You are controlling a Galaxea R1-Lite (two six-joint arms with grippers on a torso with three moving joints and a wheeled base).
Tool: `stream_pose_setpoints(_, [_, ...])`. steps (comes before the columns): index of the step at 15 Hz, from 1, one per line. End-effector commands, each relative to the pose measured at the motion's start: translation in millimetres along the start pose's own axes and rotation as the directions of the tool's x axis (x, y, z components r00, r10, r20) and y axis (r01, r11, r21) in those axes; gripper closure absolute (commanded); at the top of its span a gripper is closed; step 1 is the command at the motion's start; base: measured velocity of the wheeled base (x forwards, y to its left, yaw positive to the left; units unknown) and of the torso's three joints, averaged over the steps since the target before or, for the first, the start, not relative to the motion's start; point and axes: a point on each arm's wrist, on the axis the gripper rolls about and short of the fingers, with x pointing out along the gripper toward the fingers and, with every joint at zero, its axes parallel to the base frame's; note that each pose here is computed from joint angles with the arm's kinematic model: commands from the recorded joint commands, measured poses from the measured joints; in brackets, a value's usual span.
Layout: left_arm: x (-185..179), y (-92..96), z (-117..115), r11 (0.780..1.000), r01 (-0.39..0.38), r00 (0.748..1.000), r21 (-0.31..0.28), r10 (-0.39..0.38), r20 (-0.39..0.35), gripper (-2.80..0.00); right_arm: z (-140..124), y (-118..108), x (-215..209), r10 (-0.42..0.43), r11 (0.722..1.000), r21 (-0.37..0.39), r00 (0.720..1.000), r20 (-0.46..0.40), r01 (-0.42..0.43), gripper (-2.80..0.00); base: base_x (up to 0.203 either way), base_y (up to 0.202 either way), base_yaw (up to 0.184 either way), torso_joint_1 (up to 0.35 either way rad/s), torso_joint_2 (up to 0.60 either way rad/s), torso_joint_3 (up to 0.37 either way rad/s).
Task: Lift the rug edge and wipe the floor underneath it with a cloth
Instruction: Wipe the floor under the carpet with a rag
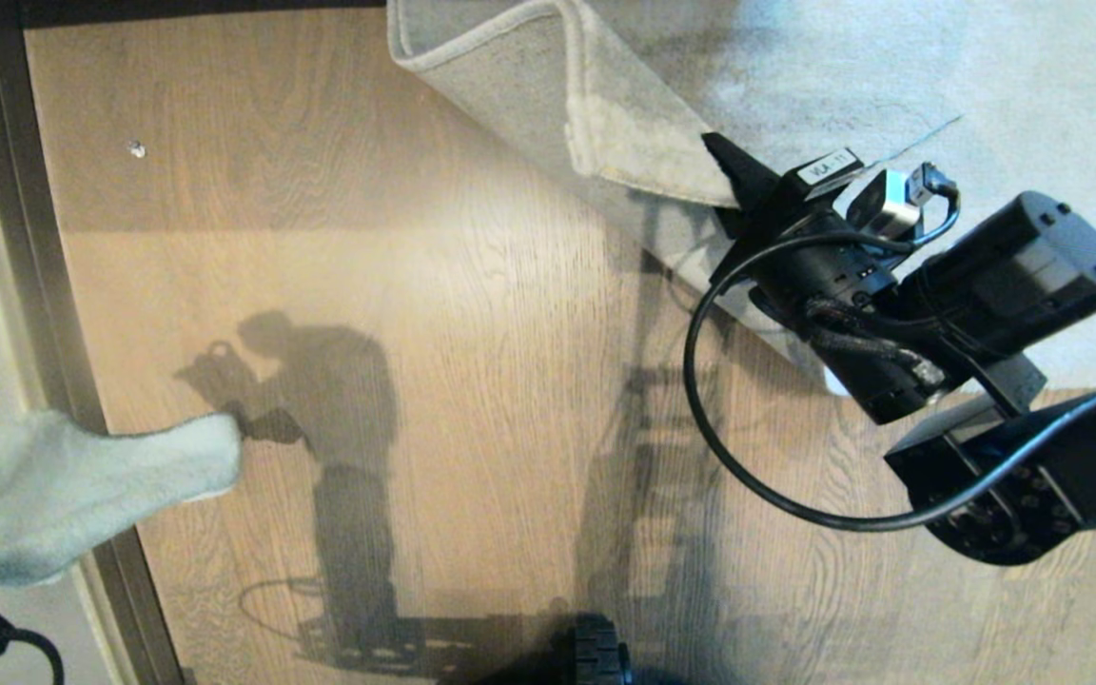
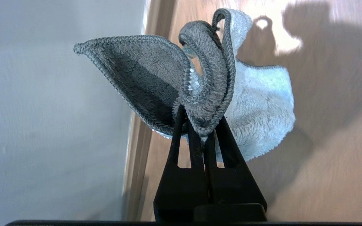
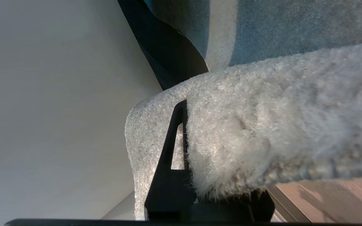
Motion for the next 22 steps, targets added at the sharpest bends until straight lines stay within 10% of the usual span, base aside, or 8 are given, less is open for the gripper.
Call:
stream_pose_setpoints(1, [-22.3, 11.2, -5.9, 0.999, 0.044, 0.999, -0.002, -0.044, 0.015, 0.00, 1.0, 4.9, 0.0, 0.047, 0.999, 0.007, 0.999, 0.011, -0.047, 0.00, 0.000, 0.000, 0.000, 0.000, 0.00, 0.000])
stream_pose_setpoints(7, [-64.5, 36.8, -37.4, 0.971, 0.227, 0.974, 0.082, -0.224, -0.041, 0.00, -1.4, 3.1, -2.1, 0.036, 0.999, 0.010, 0.999, 0.004, -0.036, 0.00, 0.000, 0.000, 0.000, 0.000, 0.00, 0.000])
stream_pose_setpoints(10, [-65.6, 32.0, -48.4, 0.864, 0.493, 0.865, 0.107, -0.473, -0.170, 0.00, -3.2, 4.2, -2.2, 0.039, 0.999, 0.012, 0.999, -0.001, -0.039, 0.00, 0.000, 0.000, 0.000, 0.000, 0.00, 0.000])
stream_pose_setpoints(12, [-67.3, 33.7, -59.9, 0.831, 0.538, 0.827, 0.143, -0.488, -0.279, 0.00, -3.3, 4.0, -2.4, 0.038, 0.999, 0.009, 0.999, -0.001, -0.038, 0.00, 0.000, 0.000, 0.000, 0.000, 0.00, 0.000])
stream_pose_setpoints(22, [-67.2, 33.5, -59.5, 0.829, 0.542, 0.826, 0.142, -0.493, -0.272, 0.00, -3.2, 4.3, -5.2, 0.030, 1.000, 0.008, 1.000, -0.003, -0.030, 0.00, 0.000, 0.000, 0.000, 0.000, 0.00, 0.000])
